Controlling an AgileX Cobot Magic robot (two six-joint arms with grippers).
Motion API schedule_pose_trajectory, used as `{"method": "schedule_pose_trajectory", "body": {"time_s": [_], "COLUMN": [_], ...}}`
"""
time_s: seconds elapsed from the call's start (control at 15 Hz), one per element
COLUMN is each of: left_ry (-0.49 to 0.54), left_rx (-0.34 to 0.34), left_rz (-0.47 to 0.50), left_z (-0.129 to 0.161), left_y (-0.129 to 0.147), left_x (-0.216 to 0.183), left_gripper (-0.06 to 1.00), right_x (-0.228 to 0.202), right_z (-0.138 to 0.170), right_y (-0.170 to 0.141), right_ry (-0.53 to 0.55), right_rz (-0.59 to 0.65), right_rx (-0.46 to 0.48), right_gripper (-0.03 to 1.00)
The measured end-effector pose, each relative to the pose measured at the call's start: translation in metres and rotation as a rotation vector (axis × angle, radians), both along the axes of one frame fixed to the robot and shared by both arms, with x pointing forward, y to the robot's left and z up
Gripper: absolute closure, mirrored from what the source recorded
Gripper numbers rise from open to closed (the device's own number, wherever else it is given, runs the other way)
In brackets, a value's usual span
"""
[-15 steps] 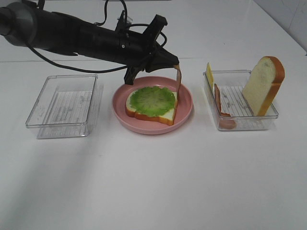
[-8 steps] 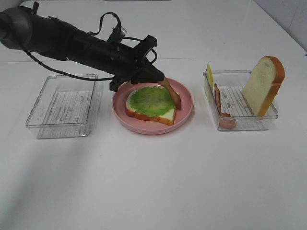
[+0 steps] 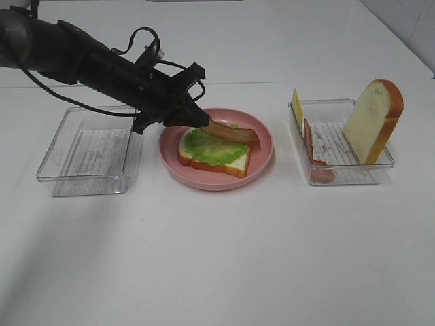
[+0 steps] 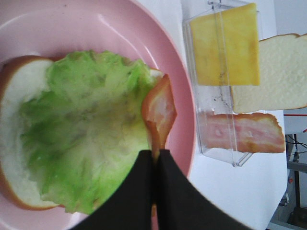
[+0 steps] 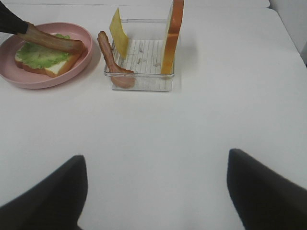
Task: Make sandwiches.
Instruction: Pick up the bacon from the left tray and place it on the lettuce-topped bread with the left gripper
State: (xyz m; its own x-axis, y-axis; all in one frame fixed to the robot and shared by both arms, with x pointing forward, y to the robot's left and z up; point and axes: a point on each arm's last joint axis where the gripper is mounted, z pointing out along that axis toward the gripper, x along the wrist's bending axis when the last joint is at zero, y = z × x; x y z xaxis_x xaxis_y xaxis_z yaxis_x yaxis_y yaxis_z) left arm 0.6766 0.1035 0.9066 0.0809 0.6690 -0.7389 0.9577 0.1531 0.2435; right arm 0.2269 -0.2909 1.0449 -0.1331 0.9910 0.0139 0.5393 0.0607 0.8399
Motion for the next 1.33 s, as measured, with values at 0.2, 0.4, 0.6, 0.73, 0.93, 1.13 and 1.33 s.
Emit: {"method": "schedule_pose_trajectory", "body": {"time_s": [0.2, 0.4, 0.6, 0.73, 0.93, 1.13, 1.33], "left_ry": [0.026, 0.040, 0.021, 0.024, 0.026, -0.066, -0.178], "left_rx": [0.064, 0.111, 0.153, 0.156, 0.155, 0.195, 0.233], "left_rz": [0.000, 0.017, 0.011, 0.009, 0.002, -0.037, -0.069], "left_z": [-0.005, -0.007, -0.003, -0.004, 0.000, 0.027, 0.067], "left_y": [0.004, 0.007, 0.010, 0.011, 0.011, 0.014, 0.018], "left_x": [-0.001, -0.001, -0.001, -0.002, -0.003, -0.005, -0.010], "left_gripper": [0.94, 0.94, 0.91, 0.78, 0.23, 0.07, 0.06], "right_x": [0.000, 0.000, 0.000, 0.000, 0.000, 0.000, 0.000], "right_z": [0.000, 0.000, 0.000, 0.000, 0.000, 0.000, 0.000], "right_y": [0.000, 0.000, 0.000, 0.000, 0.000, 0.000, 0.000], "right_ry": [0.000, 0.000, 0.000, 0.000, 0.000, 0.000, 0.000], "right_rz": [0.000, 0.000, 0.000, 0.000, 0.000, 0.000, 0.000], "right_rx": [0.000, 0.000, 0.000, 0.000, 0.000, 0.000, 0.000], "right_gripper": [0.21, 0.21, 0.21, 0.21, 0.21, 0.21, 0.21]}}
